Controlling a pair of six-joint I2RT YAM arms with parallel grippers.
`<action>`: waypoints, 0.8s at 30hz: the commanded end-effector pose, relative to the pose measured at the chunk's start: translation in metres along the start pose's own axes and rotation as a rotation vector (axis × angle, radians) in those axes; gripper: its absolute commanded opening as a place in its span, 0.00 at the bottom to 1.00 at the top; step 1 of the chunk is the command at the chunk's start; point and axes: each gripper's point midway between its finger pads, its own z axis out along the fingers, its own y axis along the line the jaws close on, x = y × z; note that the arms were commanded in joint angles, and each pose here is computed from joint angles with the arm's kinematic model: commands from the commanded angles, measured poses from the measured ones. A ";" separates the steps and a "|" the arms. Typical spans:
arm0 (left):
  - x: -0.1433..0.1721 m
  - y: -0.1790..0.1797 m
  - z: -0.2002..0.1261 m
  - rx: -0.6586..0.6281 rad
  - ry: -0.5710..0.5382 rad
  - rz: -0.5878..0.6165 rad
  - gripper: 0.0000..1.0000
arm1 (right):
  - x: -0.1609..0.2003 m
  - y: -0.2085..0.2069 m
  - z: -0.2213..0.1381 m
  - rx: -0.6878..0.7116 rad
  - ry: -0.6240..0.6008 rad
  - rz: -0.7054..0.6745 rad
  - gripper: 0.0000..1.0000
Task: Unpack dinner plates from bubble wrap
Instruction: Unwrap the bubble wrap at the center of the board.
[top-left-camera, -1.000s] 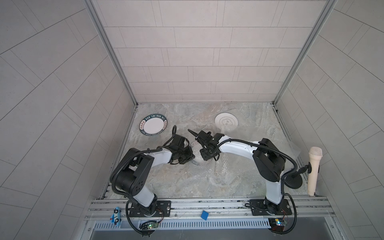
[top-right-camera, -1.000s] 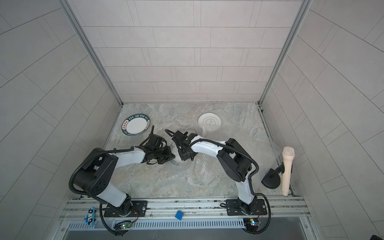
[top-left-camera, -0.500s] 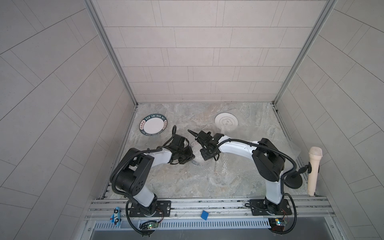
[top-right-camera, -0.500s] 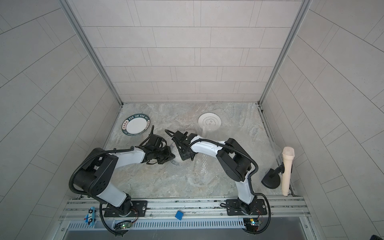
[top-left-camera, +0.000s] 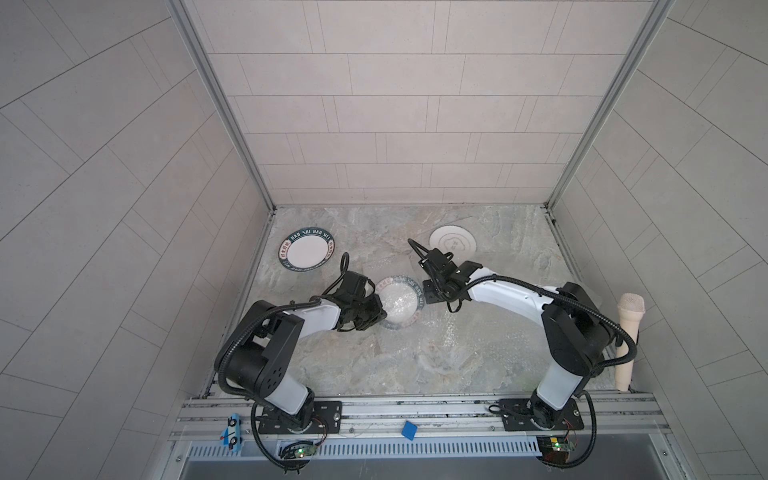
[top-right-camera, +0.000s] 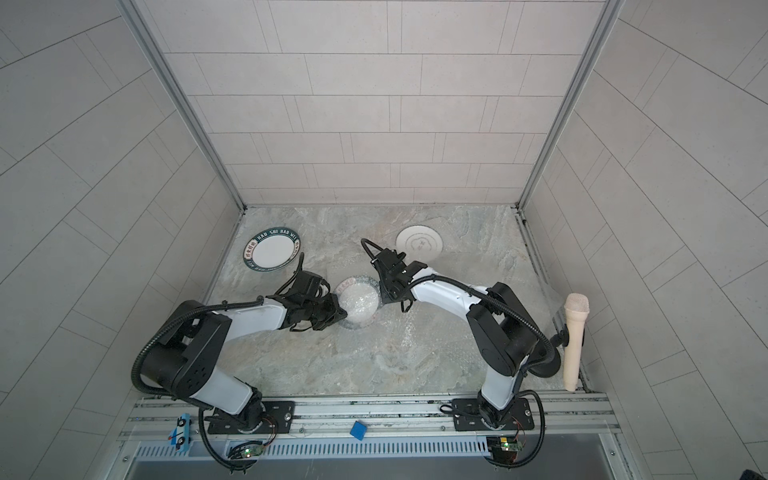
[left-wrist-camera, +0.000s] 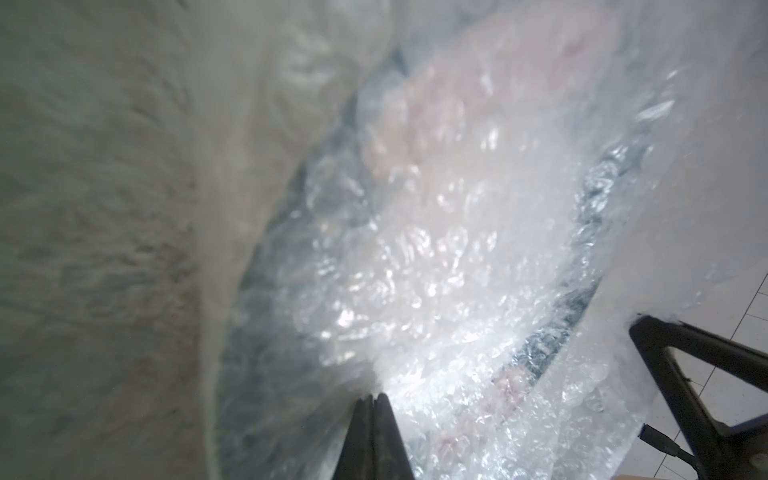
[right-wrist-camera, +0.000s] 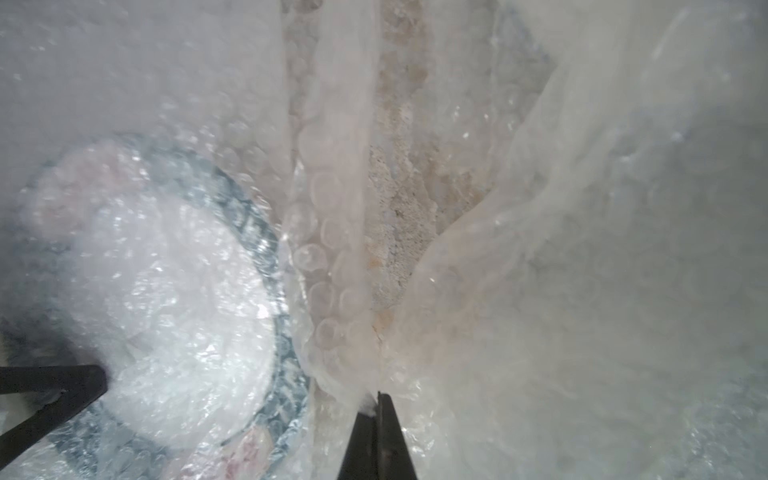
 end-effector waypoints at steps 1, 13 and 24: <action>0.024 0.071 0.002 -0.246 0.054 -0.097 0.00 | 0.000 -0.019 -0.011 0.030 -0.042 0.080 0.00; 0.017 0.051 0.011 -0.160 0.084 -0.080 0.00 | -0.009 -0.026 -0.029 -0.008 -0.075 0.105 0.53; 0.017 0.044 0.014 -0.122 0.100 -0.072 0.00 | -0.028 0.036 -0.057 -0.256 -0.065 -0.044 0.61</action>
